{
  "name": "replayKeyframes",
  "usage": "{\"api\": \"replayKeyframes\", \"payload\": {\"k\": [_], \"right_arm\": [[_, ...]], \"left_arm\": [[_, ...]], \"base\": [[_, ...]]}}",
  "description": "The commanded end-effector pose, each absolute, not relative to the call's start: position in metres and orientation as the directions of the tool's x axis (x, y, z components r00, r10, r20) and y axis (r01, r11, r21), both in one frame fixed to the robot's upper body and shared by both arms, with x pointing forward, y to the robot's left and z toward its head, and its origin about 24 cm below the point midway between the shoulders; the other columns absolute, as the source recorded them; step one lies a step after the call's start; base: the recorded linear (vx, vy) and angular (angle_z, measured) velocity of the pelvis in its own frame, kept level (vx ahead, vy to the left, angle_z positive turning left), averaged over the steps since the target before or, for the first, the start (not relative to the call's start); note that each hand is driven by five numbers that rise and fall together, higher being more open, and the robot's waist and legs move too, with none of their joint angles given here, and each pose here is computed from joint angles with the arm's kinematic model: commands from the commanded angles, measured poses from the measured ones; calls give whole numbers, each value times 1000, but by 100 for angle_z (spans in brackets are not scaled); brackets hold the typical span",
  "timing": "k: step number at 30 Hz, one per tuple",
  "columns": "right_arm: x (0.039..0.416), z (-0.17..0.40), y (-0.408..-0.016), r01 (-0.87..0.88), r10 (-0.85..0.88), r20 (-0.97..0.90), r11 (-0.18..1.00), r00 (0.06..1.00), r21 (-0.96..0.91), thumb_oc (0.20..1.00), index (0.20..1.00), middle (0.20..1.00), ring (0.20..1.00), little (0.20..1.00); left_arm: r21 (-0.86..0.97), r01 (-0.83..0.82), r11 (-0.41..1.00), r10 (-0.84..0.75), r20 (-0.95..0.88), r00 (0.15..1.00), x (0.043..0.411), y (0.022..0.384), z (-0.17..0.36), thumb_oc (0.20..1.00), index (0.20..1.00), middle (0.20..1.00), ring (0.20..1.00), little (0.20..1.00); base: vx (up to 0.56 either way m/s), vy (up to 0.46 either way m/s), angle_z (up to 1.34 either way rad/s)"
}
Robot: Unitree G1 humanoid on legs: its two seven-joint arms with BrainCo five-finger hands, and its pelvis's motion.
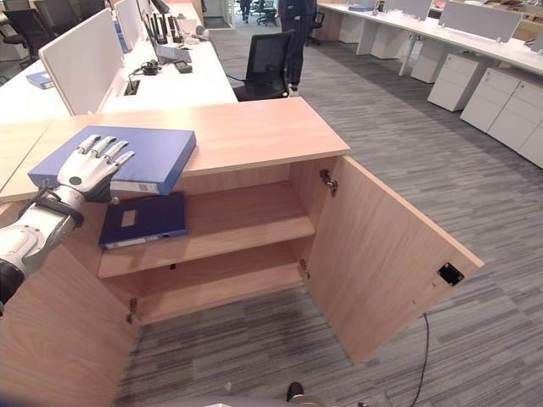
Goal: Put the empty folder in the office cabinet
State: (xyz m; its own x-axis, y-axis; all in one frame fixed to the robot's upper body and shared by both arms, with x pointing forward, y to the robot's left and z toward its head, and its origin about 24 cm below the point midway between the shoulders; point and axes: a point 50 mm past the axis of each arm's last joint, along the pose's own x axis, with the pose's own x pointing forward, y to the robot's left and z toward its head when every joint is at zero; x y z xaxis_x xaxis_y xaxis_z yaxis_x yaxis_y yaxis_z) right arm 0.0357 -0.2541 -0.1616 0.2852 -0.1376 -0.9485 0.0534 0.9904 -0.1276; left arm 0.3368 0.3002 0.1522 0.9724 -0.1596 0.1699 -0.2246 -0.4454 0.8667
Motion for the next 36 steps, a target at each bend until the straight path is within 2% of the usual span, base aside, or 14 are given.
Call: {"api": "replayKeyframes", "payload": {"k": [1,7,11,36], "right_arm": [[55,-158,-262,-21,-152,-936,986,316,-167,1000,1000,1000,1000,1000],[56,-159,-258,-34,-134,-938,988,319,-152,1000,1000,1000,1000,1000],[66,-158,-254,-34,-119,-928,990,352,-140,1000,1000,1000,1000,1000],[78,-157,-244,-10,-84,-915,995,395,-96,1000,1000,1000,1000,1000]], "left_arm": [[803,-444,-398,-94,446,890,354,304,231,1000,1000,1000,1000,1000],[815,-476,-330,-32,494,869,353,311,237,1000,1000,1000,1000,1000],[818,-491,-300,1,515,857,354,314,241,1000,1000,1000,1000,1000],[820,-489,-296,-23,506,862,361,306,246,1000,1000,1000,1000,1000]], "base": [[0,0,0],[1,4,-1],[0,5,-1],[3,13,-2]]}}
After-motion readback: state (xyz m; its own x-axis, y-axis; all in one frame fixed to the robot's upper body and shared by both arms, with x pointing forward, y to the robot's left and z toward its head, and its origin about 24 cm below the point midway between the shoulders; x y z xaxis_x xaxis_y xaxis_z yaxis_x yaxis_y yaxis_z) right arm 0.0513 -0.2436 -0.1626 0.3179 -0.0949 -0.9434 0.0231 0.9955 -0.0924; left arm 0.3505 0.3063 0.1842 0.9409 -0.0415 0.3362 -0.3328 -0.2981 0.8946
